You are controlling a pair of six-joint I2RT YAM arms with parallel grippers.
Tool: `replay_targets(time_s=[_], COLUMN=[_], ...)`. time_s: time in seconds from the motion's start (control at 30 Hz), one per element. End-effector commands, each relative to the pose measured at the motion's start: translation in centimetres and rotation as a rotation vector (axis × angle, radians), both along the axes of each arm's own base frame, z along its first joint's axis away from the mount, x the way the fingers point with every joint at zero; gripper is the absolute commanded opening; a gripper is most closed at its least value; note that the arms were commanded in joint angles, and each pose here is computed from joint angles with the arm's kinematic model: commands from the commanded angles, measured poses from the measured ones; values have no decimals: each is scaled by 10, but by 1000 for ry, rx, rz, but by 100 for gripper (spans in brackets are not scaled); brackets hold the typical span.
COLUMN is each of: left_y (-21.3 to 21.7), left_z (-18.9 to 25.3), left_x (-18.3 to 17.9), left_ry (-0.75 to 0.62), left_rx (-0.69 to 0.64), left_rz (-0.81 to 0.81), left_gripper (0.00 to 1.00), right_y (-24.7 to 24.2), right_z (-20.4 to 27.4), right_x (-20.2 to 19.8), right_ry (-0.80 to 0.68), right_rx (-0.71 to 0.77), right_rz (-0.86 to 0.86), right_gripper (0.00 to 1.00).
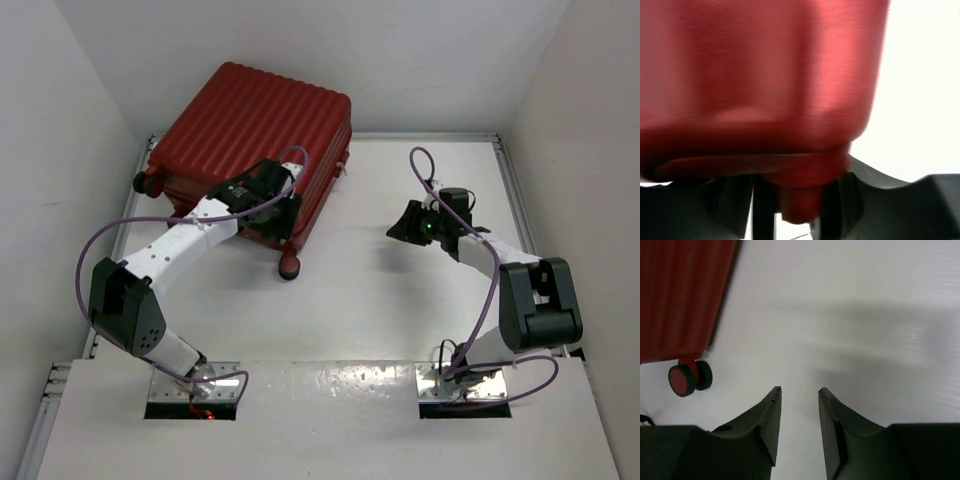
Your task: Pack the luggage
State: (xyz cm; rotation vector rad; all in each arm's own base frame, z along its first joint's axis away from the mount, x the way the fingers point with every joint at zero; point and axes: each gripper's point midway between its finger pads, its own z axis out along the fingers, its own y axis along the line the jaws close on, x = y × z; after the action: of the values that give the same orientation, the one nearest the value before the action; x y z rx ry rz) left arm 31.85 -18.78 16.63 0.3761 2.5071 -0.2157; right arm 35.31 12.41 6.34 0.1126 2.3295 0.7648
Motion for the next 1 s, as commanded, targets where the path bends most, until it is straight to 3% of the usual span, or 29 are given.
replay_targets(time_s=[0.0, 0.03, 0.1, 0.13, 0.3, 0.63, 0.73, 0.87, 0.97], left_y=[-33, -37, -49, -53, -70, -77, -64, -46, -39], left_z=[35, 40, 41, 40, 37, 39, 36, 41, 45], left_x=[27, 28, 20, 13, -17, -120, -156, -179, -176], left_ry=[-161, -180, -192, -194, -222, -209, -188, -190, -219], left_rx=[-80, -83, -81, -84, -70, -161, -175, -184, -151], left_rz=[-38, -56, -120, -152, -289, -716, -850, -896, -888], left_gripper=[56, 45, 36, 23, 0, 0, 0, 0, 0], right_y=[-4, -3, -5, -6, -11, -12, -6, 4, 17], right_z=[7, 10, 8, 7, 10, 21, 29, 42, 47], right_x=[-3, -4, -7, -8, -16, -43, -47, -47, -44], right_ry=[-42, -49, -47, -51, -68, -217, -275, -360, -398], right_rx=[-13, -11, -14, -22, -45, -105, -122, -135, -146], right_rz=[0, 3, 3, 4, 6, 70, 100, 131, 151], right_gripper=[35, 34, 33, 33, 28, 26, 33, 38, 43])
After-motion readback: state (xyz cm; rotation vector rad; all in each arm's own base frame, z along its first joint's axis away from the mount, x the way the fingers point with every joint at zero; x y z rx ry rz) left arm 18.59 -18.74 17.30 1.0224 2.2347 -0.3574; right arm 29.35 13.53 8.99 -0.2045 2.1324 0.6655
